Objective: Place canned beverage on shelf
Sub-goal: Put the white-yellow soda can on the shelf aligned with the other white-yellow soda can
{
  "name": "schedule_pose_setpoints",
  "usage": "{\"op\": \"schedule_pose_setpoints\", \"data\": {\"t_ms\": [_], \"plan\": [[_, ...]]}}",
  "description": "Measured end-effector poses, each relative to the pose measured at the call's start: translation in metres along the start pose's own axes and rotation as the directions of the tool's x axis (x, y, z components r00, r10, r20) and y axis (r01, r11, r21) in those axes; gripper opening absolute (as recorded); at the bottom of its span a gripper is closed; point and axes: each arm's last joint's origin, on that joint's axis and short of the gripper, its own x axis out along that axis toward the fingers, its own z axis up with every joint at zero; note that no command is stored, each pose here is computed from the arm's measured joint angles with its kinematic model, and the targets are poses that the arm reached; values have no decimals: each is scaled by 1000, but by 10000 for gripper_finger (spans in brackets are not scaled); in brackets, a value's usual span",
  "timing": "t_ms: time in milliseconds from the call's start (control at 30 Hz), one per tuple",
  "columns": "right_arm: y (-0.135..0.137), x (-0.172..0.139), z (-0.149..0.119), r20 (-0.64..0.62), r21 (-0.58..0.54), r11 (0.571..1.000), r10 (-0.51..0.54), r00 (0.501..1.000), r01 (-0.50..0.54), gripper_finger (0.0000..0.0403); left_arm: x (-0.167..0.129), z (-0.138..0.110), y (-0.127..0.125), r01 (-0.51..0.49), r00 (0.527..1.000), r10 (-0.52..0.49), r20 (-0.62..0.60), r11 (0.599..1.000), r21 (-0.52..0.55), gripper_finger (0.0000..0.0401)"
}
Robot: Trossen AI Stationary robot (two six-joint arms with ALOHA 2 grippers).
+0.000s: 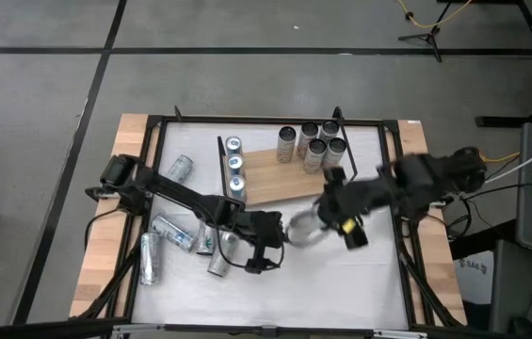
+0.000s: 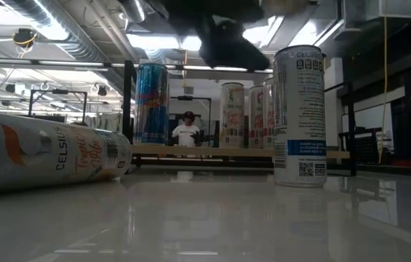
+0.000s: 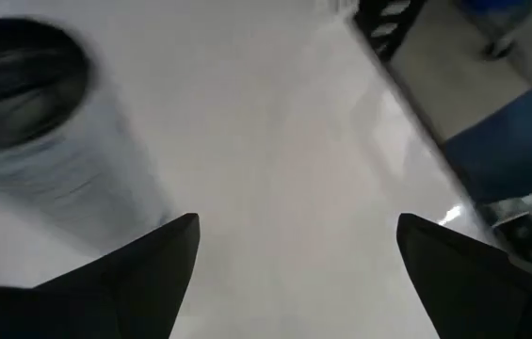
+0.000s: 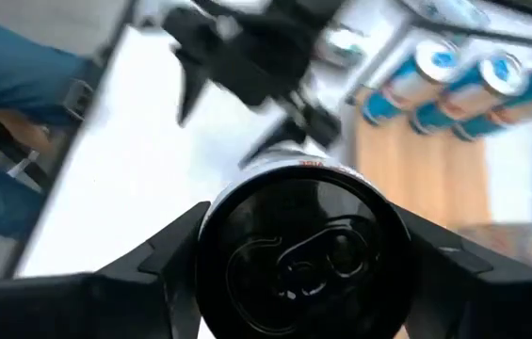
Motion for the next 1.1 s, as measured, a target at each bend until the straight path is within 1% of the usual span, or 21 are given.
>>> {"op": "schedule_pose_setpoints", "data": {"t_ms": [67, 267, 333, 467, 567, 667, 767, 933, 1100], "plan": [[-17, 1, -2, -15, -4, 1000, 1, 1000, -1, 250, -8, 2, 0, -32, 999, 32, -4, 999, 14, 354], [-66, 3, -9, -28, -19, 999, -42, 999, 41, 250, -42, 3, 0, -127, 987, 128, -92, 992, 22, 354], [-81, 4, -12, -34, -14, 998, -56, 998, 56, 250, -54, 6, 0, -153, 984, 155, -91, 988, 27, 353], [-110, 10, -19, -61, 19, 998, -63, 996, 64, 250, -87, 4, -1, -188, 982, 189, -22, 981, 46, 353], [-130, 19, -23, -82, 37, 998, -52, 995, 55, 250, -112, -14, 3, -238, 971, 237, 30, 971, 23, 353], [-147, 32, -27, -111, 40, 998, -41, 993, 46, 250, -136, -34, 7, -288, 949, 290, 123, 957, -31, 353], [-163, 45, -31, -148, 49, 998, -42, 988, 50, 250, -156, -53, 9, -309, 921, 321, 220, 947, -86, 353], [-184, 70, -37, -209, 71, 996, -29, 977, 45, 250, -175, -73, 9, -319, 885, 340, 318, 940, -118, 353], [-197, 91, -42, -259, 90, 995, -6, 966, 31, 250, -181, -80, 8, -316, 880, 339, 334, 941, -121, 353]]}}
